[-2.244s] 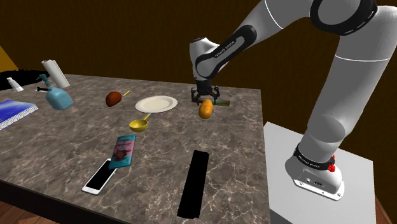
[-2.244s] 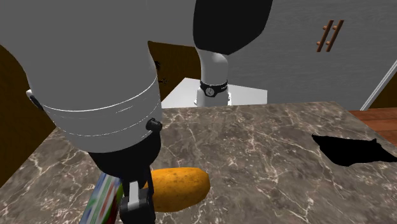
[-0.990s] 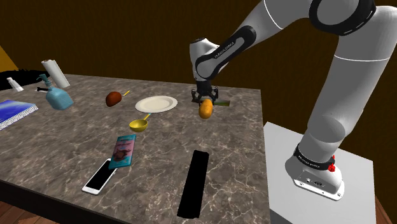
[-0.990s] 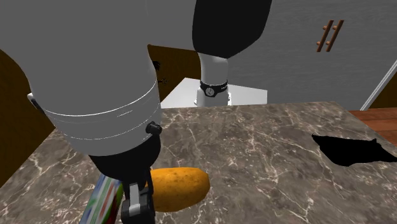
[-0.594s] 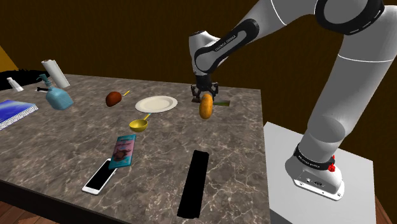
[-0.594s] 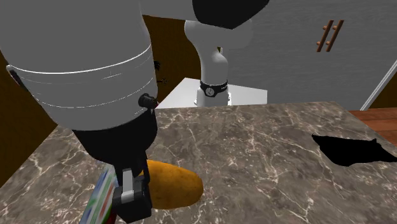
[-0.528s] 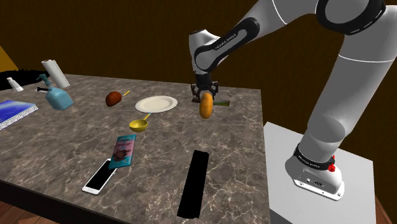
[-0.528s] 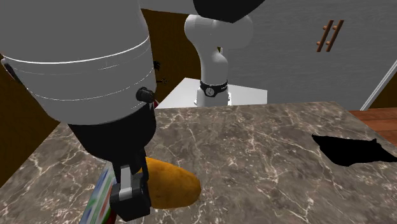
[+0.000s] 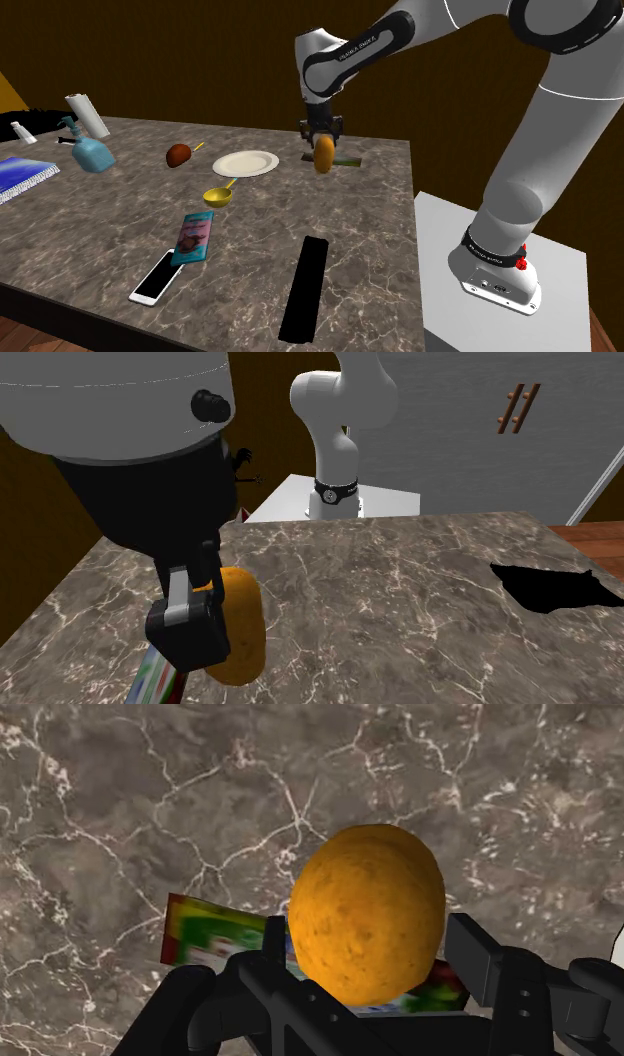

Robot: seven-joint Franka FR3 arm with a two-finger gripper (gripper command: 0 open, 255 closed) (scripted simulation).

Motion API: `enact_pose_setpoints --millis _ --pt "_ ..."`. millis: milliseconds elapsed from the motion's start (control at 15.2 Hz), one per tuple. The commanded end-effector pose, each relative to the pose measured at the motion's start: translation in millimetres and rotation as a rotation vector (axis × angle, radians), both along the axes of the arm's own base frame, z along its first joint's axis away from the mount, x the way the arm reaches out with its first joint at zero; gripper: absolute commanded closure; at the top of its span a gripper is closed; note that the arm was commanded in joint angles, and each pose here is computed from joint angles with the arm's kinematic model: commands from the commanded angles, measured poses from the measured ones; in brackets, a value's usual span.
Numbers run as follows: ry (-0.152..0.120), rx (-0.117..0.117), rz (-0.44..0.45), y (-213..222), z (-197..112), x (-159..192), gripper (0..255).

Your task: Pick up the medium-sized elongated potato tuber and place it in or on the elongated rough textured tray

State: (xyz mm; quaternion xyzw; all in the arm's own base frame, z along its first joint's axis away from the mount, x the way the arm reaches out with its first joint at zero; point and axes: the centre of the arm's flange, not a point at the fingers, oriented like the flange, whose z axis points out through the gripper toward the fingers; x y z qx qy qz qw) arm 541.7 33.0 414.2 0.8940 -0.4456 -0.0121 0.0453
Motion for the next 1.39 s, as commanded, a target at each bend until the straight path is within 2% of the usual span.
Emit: enact_pose_setpoints --millis 0,396,1320 --pt "0.000 0.000 0.000 -1 11 0 255" --pt "0.000 0.000 0.000 -1 42 0 255" --pt "0.000 0.000 0.000 156 47 -97 255"
